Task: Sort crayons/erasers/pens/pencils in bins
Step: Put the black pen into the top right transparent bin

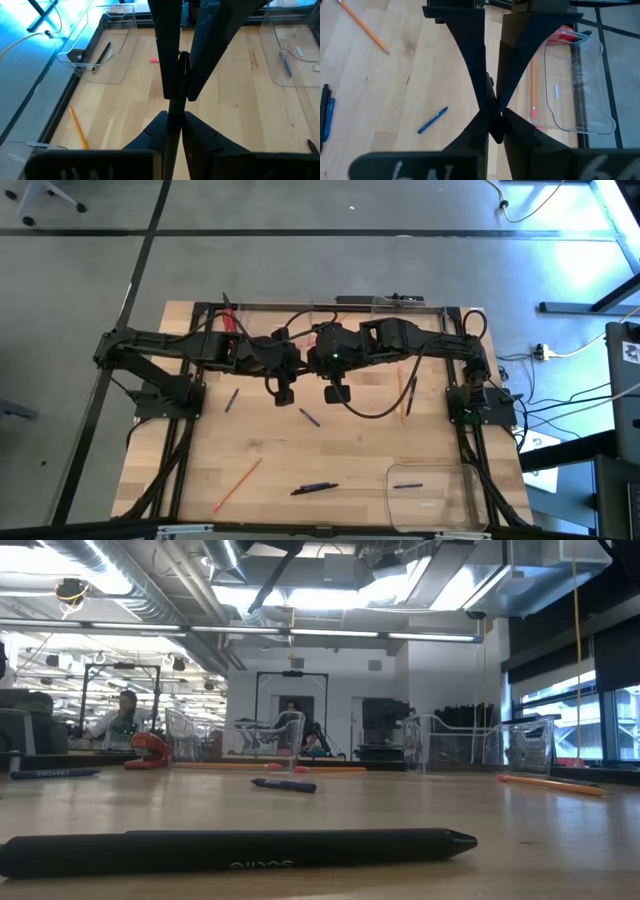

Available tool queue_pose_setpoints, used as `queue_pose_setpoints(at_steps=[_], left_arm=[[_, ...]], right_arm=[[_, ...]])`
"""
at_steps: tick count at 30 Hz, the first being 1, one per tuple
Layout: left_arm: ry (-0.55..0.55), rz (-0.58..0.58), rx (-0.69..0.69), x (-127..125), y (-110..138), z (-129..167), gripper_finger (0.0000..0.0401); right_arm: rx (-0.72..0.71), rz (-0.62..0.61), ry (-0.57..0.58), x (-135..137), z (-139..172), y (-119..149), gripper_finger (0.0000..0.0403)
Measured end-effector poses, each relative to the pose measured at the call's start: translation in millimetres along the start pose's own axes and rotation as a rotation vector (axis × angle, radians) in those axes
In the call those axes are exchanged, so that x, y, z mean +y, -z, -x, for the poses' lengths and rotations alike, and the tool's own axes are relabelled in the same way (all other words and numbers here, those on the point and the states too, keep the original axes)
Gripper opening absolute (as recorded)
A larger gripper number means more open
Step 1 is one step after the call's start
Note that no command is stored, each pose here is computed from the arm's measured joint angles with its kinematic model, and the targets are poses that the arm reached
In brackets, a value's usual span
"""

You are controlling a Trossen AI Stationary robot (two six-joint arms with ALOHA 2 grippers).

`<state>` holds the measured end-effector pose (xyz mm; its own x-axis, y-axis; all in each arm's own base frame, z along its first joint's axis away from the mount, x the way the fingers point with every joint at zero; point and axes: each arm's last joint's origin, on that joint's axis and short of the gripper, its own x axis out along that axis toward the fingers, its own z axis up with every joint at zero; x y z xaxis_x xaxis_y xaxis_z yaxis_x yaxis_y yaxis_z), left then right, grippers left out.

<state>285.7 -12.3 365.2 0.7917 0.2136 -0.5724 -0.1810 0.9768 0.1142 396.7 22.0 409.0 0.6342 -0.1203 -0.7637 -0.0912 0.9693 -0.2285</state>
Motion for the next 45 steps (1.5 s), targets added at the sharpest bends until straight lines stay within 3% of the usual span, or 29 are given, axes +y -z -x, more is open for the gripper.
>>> queue_pose_setpoints(at_steps=[19, 31, 40, 45], left_arm=[[0.006, 0.003, 0.001, -1.3, 0.2, 0.3, 0.0020], [0.006, 0.019, 0.000, -1.3, 0.1, 0.3, 0.0096], [0.005, 0.017, 0.001, 0.3, 0.8, 5.8, 0.0097], [-0.048, 0.016, 0.011, 6.8, 3.4, 17.6, 0.0096]], right_arm=[[0.001, 0.000, -0.001, 0.1, 0.0, 0.1, 0.0042], [0.003, 0.001, 0.000, 0.2, 0.0, 0.3, 0.0042], [0.077, 0.006, 0.055, -2.3, 0.1, 7.0, 0.0042], [0.089, 0.006, 0.071, -2.7, 0.7, 8.1, 0.0042]])
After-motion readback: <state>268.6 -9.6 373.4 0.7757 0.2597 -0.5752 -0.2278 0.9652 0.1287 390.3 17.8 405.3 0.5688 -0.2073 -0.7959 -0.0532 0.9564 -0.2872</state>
